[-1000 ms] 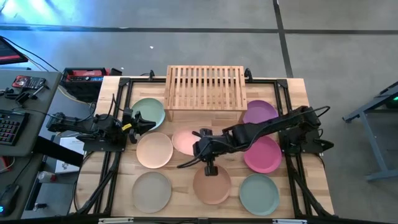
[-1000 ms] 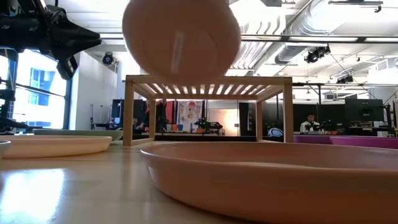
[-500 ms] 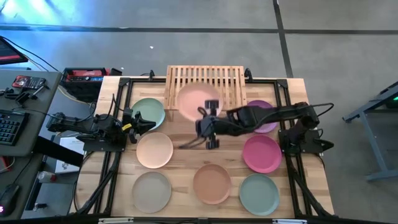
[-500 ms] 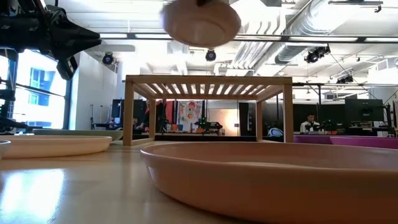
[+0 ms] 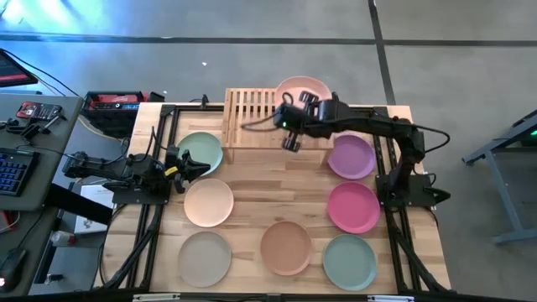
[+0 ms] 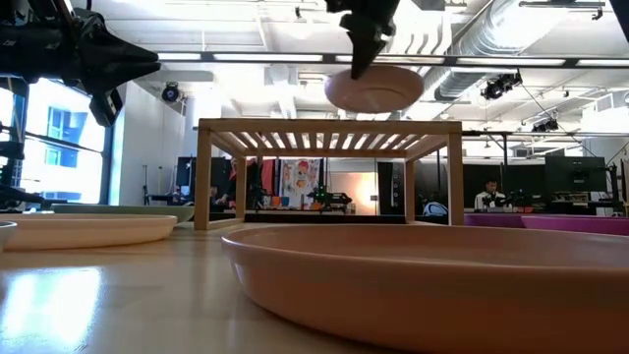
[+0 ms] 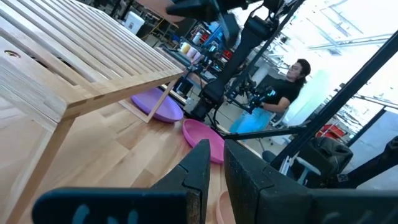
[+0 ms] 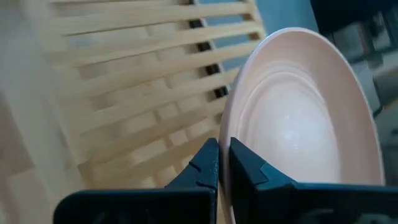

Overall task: Place and stack plates onto a shelf
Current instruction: Put the light pink plate on the shelf

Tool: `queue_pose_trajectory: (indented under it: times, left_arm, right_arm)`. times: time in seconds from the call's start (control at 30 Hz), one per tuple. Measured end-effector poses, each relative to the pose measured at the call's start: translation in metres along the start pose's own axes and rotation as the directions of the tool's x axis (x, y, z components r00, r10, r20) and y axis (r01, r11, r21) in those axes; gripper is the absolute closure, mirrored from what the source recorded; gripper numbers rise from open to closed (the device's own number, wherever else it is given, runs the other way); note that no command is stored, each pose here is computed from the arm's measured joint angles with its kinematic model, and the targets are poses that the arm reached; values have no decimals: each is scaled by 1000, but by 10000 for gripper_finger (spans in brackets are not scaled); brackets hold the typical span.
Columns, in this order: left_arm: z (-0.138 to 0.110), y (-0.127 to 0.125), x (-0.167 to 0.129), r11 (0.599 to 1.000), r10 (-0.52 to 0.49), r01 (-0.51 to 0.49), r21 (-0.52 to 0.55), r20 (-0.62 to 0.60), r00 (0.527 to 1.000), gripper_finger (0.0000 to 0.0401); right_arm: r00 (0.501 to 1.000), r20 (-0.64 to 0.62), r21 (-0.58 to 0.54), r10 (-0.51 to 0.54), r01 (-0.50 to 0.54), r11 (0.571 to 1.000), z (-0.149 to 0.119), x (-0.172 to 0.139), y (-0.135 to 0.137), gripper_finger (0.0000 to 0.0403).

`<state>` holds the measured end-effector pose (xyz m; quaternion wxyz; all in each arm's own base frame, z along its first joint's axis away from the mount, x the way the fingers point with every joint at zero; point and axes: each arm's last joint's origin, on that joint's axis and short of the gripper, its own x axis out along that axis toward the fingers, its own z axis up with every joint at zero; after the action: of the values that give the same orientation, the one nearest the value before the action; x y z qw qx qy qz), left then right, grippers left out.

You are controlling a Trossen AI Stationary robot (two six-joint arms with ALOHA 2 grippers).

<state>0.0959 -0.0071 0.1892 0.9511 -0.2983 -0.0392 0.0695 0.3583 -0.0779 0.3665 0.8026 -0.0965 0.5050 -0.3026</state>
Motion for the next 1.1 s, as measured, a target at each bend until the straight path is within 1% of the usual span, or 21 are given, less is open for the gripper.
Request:
queue_pose_trajectory:
  times: [0.13,0.23,0.3,0.47,0.7,0.87,0.97,1.1]
  left_arm:
    - [0,0,0,1000,1,-1,0,1,1000,366]
    - [0,0,0,1000,2,-2,0,2,1000,366]
    - [0,0,0,1000,2,-2,0,1,1000,366]
    - [0,0,0,1000,2,-2,0,2,1000,366]
    - [0,0,0,1000,2,-2,0,1,1000,366]
    - [0,0,0,1000,2,-2,0,1,1000,366]
    - [0,0,0,1000,2,-2,0,2,1000,366]
    - [0,0,0,1000,1,-1,0,2,1000,366]
  right_arm:
    - [1000,-18,96,-19,20,995,-1,7,-12,403]
    - [1000,-21,147,-19,22,989,-1,8,-14,403]
    - [1000,-19,164,0,3,987,-1,7,-12,403]
    - [996,-19,216,85,-79,973,-1,5,-6,403]
    - [994,-67,243,91,-72,967,-6,8,-9,403]
    - [992,-92,233,86,-63,970,-5,17,-9,403]
    - [988,-108,238,106,-78,968,-5,23,-9,403]
    - [986,-125,236,109,-77,969,-5,28,-9,403]
